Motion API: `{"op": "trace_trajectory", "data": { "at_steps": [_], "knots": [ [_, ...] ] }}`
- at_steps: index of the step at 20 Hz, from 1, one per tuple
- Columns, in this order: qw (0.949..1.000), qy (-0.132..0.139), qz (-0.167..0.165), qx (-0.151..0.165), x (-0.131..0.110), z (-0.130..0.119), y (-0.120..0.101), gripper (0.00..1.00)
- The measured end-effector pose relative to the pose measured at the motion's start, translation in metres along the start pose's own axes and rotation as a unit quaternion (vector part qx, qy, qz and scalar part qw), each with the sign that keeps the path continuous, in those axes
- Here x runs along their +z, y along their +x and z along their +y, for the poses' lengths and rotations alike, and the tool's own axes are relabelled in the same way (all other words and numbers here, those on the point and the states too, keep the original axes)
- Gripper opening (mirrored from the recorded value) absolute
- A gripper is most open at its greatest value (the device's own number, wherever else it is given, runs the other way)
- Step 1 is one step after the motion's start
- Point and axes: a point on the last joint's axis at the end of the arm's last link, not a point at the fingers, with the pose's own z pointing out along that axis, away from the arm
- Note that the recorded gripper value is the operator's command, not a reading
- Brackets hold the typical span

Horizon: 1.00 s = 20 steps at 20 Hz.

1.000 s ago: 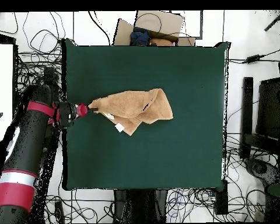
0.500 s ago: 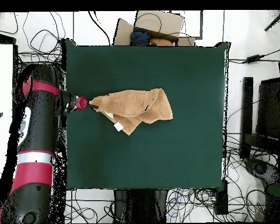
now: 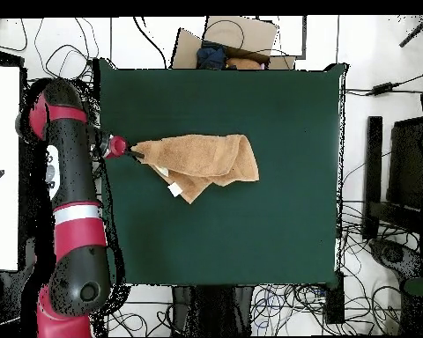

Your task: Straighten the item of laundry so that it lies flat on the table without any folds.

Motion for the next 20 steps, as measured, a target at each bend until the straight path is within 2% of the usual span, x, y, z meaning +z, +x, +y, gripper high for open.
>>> {"op": "trace_trajectory", "data": {
  "at_steps": [7,14,16,20],
  "knots": [
    [0.9993,-0.004,-0.013,-0.035,0.001,0.04,0.003,0.0],
    [0.9974,-0.003,0.009,-0.071,0.018,0.076,0.012,0.0],
    [0.9966,0.009,0.022,-0.079,0.023,0.084,0.014,0.0],
    [0.994,0.034,0.033,-0.099,0.016,0.092,0.017,0.0]
  ]
}}
